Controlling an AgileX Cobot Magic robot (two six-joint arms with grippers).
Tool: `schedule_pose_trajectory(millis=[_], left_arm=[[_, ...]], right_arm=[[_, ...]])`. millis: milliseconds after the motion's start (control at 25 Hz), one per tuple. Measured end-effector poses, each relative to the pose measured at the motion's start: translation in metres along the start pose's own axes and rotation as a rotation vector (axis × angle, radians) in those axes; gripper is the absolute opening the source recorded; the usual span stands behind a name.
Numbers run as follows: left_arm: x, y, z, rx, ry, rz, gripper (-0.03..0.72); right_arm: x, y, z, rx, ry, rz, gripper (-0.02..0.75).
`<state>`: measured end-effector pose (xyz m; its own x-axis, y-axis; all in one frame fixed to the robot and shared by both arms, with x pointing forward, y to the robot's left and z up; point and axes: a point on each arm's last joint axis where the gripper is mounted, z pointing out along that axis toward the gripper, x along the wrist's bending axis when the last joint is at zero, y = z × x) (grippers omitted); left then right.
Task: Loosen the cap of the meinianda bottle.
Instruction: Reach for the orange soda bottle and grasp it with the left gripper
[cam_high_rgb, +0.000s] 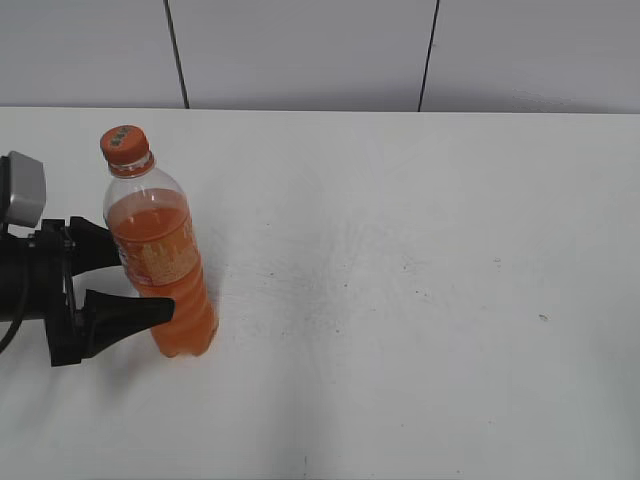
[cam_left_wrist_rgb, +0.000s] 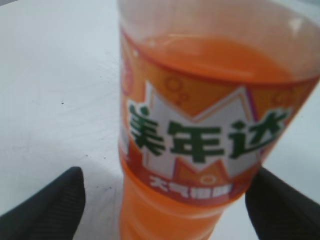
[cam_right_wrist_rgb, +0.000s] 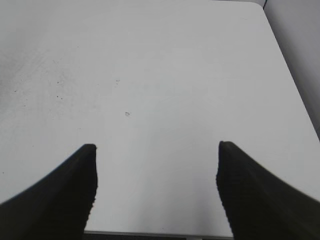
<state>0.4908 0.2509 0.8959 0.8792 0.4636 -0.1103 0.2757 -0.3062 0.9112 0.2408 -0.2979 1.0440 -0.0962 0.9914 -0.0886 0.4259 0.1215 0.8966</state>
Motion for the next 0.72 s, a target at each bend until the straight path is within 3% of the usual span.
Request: schedule_pose_trajectory(millis=[400,720], left_arm=[[0.001,-0.011,0.009,-0.086,-0.033,-0.054,0.592],[-0.004,-0.006,0.023,-0.102,-0.034,-0.020,0.591]], right_arm=[[0.000,0.000,0.000,0.000,0.000,0.000,0.556],[0.000,0.000,0.000,0.000,0.000,0.000,0.556]])
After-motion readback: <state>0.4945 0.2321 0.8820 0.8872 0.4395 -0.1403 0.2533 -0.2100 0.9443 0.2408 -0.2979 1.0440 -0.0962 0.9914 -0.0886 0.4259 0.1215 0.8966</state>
